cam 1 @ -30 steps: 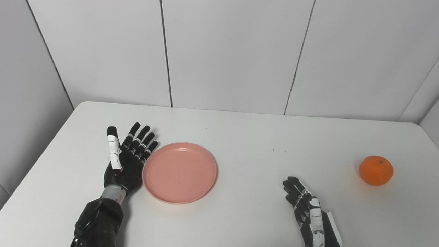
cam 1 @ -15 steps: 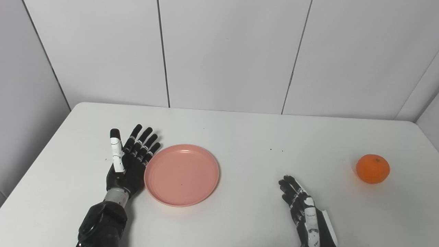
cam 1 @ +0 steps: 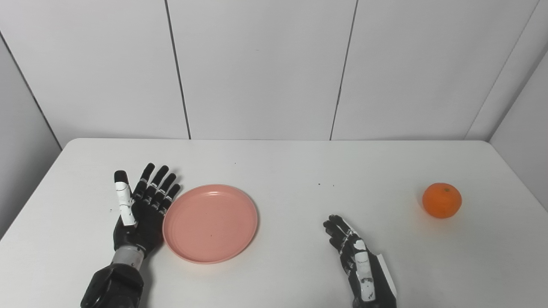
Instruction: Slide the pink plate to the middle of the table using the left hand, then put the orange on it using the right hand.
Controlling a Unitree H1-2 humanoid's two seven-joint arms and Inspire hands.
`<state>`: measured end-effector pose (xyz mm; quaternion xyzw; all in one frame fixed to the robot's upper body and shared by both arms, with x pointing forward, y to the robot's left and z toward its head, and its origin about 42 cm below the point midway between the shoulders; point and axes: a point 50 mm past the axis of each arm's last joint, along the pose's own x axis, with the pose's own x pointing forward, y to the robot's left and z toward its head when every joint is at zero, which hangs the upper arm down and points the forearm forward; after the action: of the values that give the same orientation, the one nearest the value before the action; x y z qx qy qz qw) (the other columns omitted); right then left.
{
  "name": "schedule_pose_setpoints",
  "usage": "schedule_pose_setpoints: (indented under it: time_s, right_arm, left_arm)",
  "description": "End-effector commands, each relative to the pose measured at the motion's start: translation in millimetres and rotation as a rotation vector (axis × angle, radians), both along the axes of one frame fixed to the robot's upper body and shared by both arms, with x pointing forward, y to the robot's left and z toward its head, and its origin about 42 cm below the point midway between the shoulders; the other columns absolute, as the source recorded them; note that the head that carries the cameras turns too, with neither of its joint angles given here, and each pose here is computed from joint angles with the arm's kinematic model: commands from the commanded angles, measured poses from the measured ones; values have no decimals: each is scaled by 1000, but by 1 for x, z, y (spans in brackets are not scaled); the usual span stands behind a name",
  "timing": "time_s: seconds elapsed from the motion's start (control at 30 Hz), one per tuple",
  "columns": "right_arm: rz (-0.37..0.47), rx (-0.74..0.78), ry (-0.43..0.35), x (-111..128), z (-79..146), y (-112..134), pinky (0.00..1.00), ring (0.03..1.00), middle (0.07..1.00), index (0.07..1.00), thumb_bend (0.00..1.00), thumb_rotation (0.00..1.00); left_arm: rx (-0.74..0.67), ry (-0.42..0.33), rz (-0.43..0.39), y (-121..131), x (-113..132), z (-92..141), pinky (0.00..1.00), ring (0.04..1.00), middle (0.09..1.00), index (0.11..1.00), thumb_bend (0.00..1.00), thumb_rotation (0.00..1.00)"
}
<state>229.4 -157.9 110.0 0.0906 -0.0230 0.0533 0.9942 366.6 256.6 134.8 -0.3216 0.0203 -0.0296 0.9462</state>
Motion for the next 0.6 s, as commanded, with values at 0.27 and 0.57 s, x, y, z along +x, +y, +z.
schedule_pose_setpoints:
  time_s: [0.27, 0.57]
  right_arm:
    - [-8, 46, 70, -7, -9, 19, 963, 904, 846, 837, 882, 995]
    - [-7, 45, 70, -7, -9, 17, 963, 907, 849, 842, 885, 997]
  left_arm:
    - [-25, 80, -10, -7, 2, -14, 948, 912, 896, 959, 890, 800]
    - [-34, 68, -21, -21, 4, -10, 943, 914, 895, 973, 884, 794]
